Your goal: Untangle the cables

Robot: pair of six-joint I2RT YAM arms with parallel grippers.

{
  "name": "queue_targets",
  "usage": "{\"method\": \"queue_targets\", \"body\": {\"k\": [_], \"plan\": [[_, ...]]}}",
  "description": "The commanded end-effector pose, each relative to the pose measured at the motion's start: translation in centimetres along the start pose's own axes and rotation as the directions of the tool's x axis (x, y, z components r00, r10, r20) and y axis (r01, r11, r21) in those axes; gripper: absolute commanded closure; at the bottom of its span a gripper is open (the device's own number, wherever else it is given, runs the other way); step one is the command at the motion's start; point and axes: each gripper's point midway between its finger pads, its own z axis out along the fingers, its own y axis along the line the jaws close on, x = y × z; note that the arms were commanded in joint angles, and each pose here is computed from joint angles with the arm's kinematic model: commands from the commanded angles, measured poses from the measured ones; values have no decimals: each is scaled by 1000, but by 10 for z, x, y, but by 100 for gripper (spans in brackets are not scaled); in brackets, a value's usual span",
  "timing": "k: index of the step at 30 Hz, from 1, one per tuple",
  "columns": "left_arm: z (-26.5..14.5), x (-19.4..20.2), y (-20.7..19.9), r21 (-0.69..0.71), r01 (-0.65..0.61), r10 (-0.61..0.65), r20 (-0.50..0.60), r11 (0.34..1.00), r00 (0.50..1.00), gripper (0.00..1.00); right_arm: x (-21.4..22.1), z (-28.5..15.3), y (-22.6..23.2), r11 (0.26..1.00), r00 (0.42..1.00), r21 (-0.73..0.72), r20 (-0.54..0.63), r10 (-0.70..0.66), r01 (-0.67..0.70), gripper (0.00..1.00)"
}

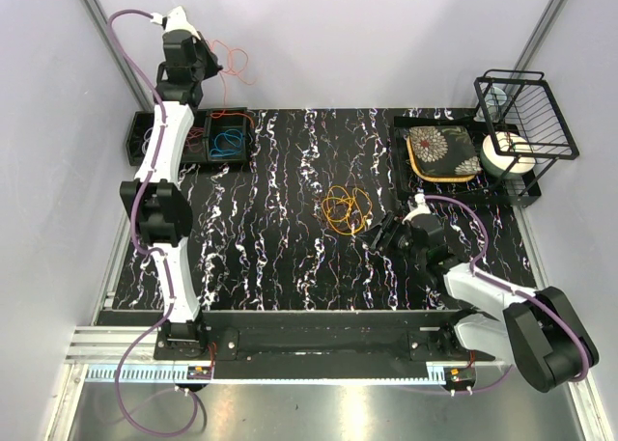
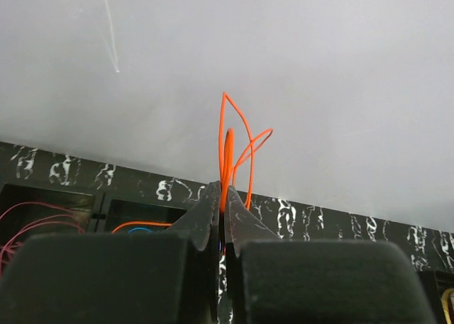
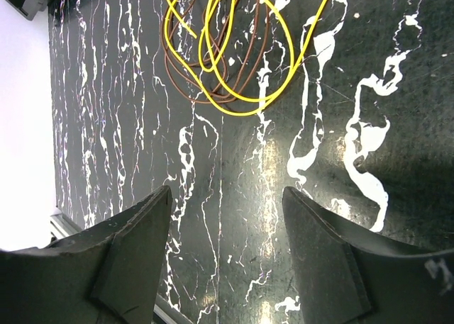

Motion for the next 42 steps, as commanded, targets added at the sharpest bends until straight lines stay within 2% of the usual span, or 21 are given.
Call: {"method": "queue_targets", "body": {"k": [1, 4, 13, 19, 35, 42], "plan": [[11, -9, -17, 109, 17, -24, 61, 994, 998, 100, -19, 2, 21, 997, 999, -71, 43, -17, 20, 30], [14, 3, -7, 69, 22, -25, 45, 997, 999, 100, -20, 2, 21, 997, 999, -71, 42, -14, 17, 30], [9, 30, 57, -202, 50, -41, 49, 978, 998, 100, -19, 1, 21, 997, 999, -82, 38, -10, 13, 30], [10, 47, 76, -262, 62, -58, 21, 963, 998, 100, -19, 1, 21, 996, 999, -84, 38, -8, 11, 31], [-25, 52, 95, -343, 120, -103, 67, 932, 992, 100, -20, 1, 22, 996, 999, -90, 32, -4, 6, 31], [-38, 59, 121, -394, 160, -137, 86, 905, 987, 100, -19, 1, 23, 996, 1000, -92, 27, -3, 5, 31]]}}
